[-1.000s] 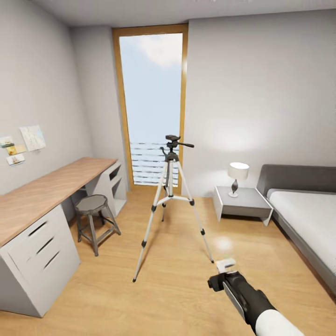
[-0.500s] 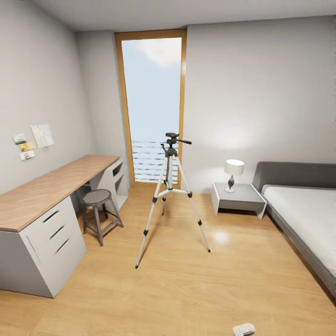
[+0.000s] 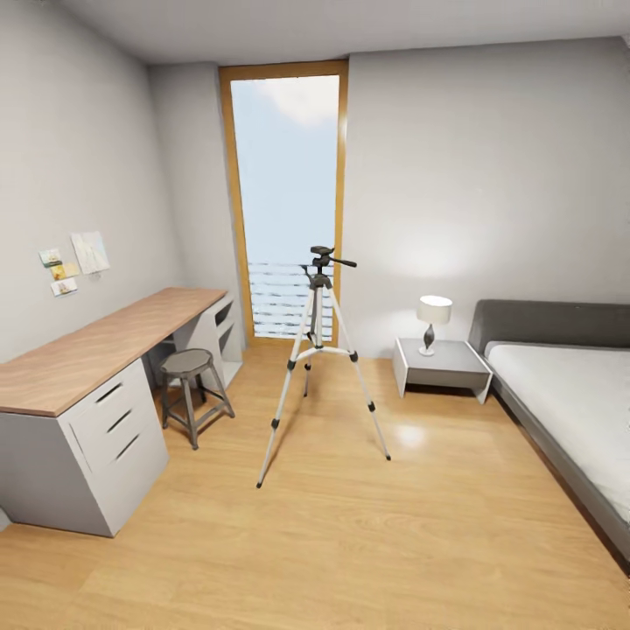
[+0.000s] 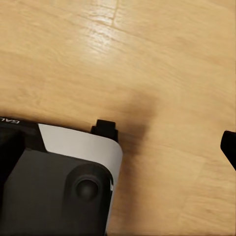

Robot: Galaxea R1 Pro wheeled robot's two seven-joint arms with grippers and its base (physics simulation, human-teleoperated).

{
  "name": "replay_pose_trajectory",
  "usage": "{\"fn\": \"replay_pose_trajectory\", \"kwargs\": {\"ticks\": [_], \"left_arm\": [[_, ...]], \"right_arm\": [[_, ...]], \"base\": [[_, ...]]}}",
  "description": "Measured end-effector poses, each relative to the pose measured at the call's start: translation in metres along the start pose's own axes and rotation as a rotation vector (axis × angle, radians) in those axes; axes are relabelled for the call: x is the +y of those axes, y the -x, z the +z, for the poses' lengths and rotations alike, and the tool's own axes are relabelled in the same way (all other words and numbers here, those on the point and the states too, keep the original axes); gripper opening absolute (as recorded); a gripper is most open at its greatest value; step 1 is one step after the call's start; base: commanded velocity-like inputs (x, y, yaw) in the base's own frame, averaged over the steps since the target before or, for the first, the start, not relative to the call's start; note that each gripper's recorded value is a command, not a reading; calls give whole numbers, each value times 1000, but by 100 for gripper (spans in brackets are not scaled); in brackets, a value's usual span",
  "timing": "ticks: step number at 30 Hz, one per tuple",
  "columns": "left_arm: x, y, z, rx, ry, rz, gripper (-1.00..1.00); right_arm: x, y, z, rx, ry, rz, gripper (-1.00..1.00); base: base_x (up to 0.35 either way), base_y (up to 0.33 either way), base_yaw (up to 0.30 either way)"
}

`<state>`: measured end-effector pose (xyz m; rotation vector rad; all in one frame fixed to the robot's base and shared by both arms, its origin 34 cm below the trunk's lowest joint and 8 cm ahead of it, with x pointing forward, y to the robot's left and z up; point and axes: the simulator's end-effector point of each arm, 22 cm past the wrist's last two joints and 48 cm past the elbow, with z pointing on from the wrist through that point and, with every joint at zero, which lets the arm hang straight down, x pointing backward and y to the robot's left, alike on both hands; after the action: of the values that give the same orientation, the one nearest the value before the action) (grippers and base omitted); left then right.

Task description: Attach the digital camera to the camera tripod in the bedroom.

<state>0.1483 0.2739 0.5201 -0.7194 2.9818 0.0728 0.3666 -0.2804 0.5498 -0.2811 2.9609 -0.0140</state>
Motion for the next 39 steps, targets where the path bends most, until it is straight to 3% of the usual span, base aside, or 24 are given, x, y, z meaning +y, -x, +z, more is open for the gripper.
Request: {"fn": "replay_pose_trajectory", "kwargs": {"ticks": [11,19,28,39], "left_arm": [[0,0,0,0,1,-11,100],[0,0,0,0,1,-13,100],[0,0,0,0,1,-12,100],[1,0,0,0,2,-13,100]], "right_arm": [[-1,-4,0,0,-4,1,100],[-5,-5,1,-62,-8,-7,100],[-6,-13,2,-56,-16,0,100],[-5,-20,3,-42,-18,-3,100]], "base": [[-9,0,0],[0,0,0],[0,0,1],[0,0,251]]}}
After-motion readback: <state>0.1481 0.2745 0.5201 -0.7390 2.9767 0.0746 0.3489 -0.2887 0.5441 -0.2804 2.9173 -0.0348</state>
